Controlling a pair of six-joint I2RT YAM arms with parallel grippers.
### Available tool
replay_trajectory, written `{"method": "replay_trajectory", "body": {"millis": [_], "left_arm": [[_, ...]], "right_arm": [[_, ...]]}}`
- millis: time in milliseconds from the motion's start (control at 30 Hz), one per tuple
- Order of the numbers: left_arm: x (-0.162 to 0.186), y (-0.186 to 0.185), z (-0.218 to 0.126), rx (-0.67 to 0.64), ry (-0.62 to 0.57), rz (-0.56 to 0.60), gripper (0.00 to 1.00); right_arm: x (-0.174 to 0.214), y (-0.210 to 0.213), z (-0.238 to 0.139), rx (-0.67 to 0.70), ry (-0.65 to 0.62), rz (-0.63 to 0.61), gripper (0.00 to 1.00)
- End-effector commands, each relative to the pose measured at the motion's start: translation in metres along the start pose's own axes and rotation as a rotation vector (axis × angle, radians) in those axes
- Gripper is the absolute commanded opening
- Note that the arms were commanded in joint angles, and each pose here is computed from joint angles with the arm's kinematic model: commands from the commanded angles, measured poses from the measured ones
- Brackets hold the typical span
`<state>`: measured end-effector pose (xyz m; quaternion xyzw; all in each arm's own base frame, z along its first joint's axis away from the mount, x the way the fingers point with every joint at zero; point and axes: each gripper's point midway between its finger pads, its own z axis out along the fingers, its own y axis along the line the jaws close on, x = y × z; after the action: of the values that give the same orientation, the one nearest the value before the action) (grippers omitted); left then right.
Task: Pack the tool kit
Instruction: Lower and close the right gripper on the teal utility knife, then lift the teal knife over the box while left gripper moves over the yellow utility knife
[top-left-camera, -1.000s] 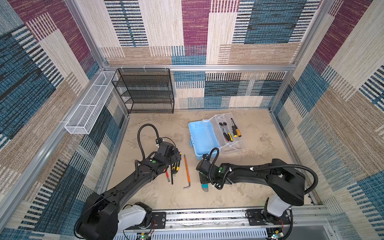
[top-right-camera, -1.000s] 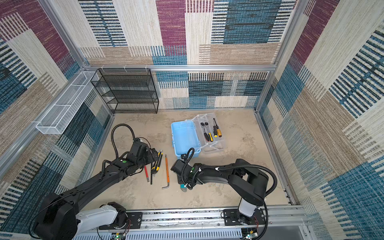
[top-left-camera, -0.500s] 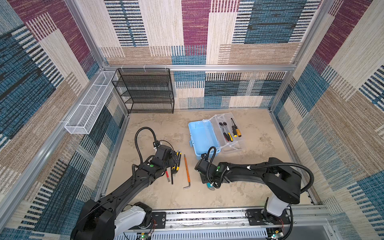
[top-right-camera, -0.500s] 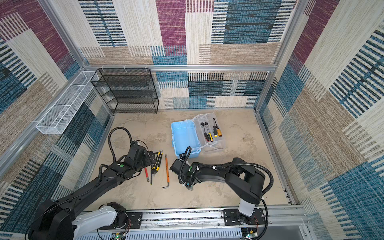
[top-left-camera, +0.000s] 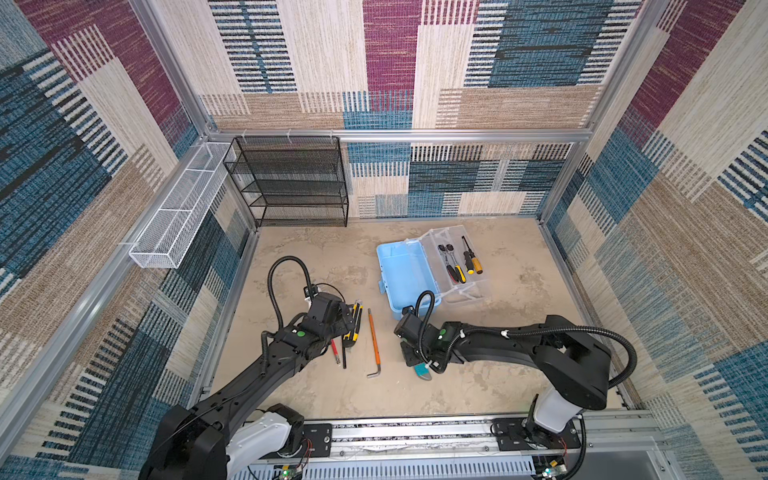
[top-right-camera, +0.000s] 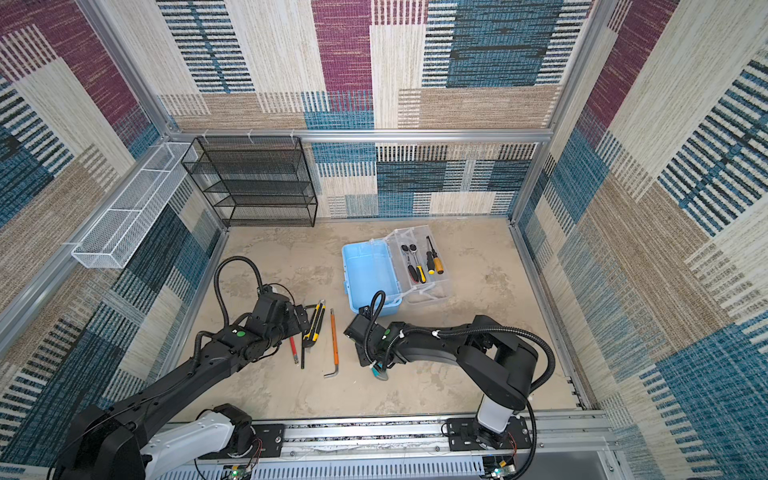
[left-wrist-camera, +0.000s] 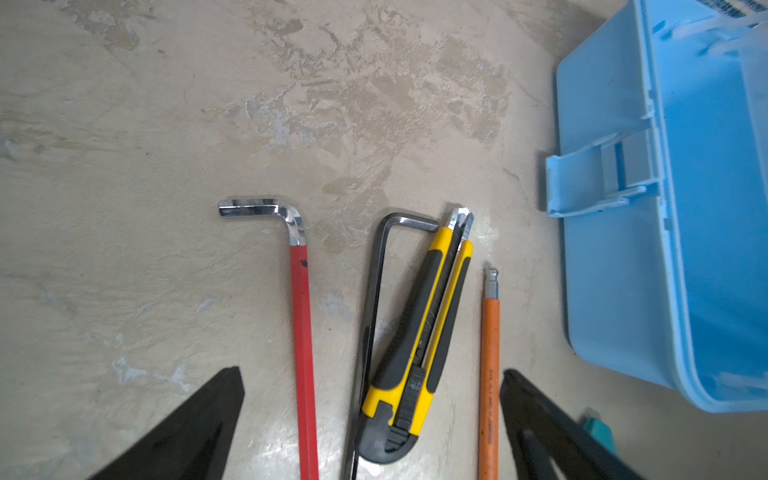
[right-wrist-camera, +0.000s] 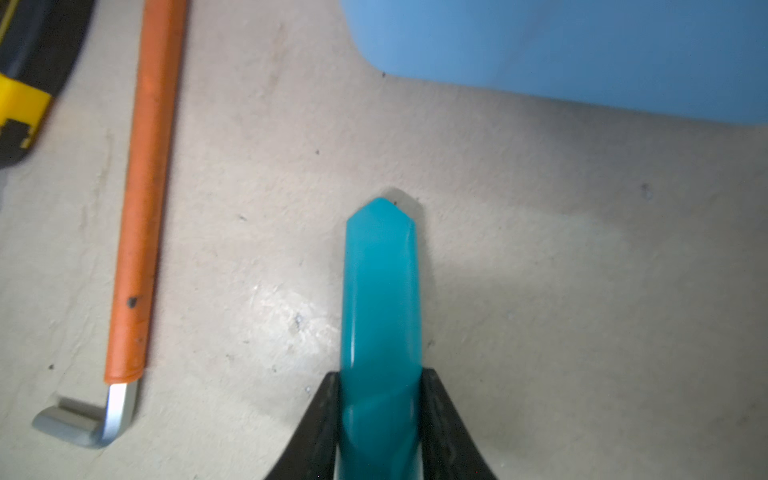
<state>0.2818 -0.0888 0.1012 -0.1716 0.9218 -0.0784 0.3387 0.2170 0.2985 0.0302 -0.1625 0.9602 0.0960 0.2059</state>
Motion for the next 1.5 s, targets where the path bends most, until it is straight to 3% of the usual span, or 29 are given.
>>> {"method": "replay_trajectory", "body": {"millis": [0,300,767,1133,1467], "left_arm": [[-0.001,0.006,0.0,-0.035,0.001,0.0,0.99],[0.007,0.005,0.002,-0.033,0.04,0.024,1.0],[0.018,-0.01,0.012,0.019,0.118,0.115,0.97],[0.02,-0.018,0.019,0.014,0.173,0.163,0.96],[0.028,-0.024,0.025,0.029,0.235,0.193,0.9]], "right_arm": [[-0.011,0.009,-0.008,-0.042,-0.039,-0.008,0.22],[-0.028,0.013,-0.021,-0.077,-0.093,0.009,0.21],[-0.081,0.009,-0.07,-0.251,-0.269,-0.006,0.22],[-0.15,-0.052,-0.109,-0.17,-0.436,-0.001,0.23],[-0.213,-0.094,-0.101,-0.063,-0.499,0.024,0.23]]}}
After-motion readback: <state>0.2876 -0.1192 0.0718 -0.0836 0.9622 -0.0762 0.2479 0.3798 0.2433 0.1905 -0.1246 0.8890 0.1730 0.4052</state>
